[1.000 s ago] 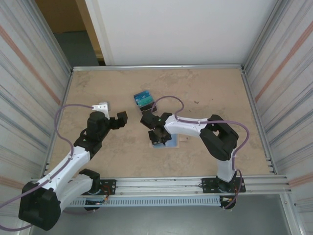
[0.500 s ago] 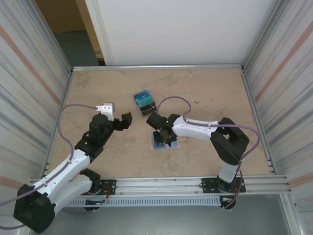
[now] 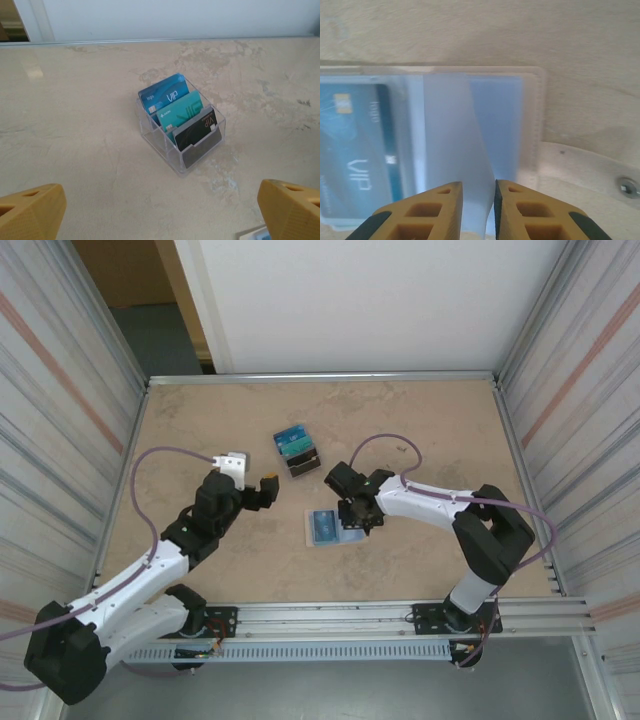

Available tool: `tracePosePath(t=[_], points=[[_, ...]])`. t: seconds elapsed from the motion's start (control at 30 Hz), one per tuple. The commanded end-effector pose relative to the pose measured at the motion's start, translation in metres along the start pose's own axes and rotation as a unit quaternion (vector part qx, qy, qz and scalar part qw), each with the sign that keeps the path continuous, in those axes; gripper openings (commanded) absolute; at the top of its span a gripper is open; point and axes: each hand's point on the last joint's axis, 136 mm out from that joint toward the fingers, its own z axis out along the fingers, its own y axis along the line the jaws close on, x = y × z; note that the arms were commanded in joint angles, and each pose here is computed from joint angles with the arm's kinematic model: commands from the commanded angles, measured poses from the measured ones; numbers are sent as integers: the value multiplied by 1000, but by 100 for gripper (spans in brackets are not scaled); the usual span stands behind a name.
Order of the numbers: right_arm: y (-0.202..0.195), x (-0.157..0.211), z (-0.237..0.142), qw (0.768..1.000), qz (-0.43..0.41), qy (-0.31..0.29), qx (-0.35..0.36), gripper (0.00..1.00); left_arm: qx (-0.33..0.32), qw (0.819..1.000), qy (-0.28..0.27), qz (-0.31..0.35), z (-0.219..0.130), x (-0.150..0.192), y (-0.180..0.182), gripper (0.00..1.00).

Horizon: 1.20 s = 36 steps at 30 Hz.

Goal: Take the credit cards out of the card holder

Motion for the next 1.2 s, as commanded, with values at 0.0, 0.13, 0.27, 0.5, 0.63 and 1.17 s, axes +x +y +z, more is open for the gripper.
tracePosePath(t=[0.0, 0.13, 0.27, 0.5, 0.63, 1.17], points=[[-14, -3, -9, 999, 40, -7, 2, 26, -14, 999, 17, 24, -1, 0, -1, 99], [-22, -11, -20, 997, 65, -24, -15, 31, 3, 999, 36, 38, 0, 12, -14, 99], [-14, -21, -35, 994, 69, -50, -70, 33, 23, 997, 59, 54, 1, 28, -28, 99], [35, -31, -51, 976, 46, -46, -208, 34, 23, 983, 95, 158, 7, 62, -55, 99], [47, -27, -40, 973, 38, -21, -228, 28, 18, 975, 123, 183, 16, 80, -66, 99], [49, -10, 4, 977, 34, 46, -205, 23, 40, 973, 160, 165, 53, 108, -94, 99]])
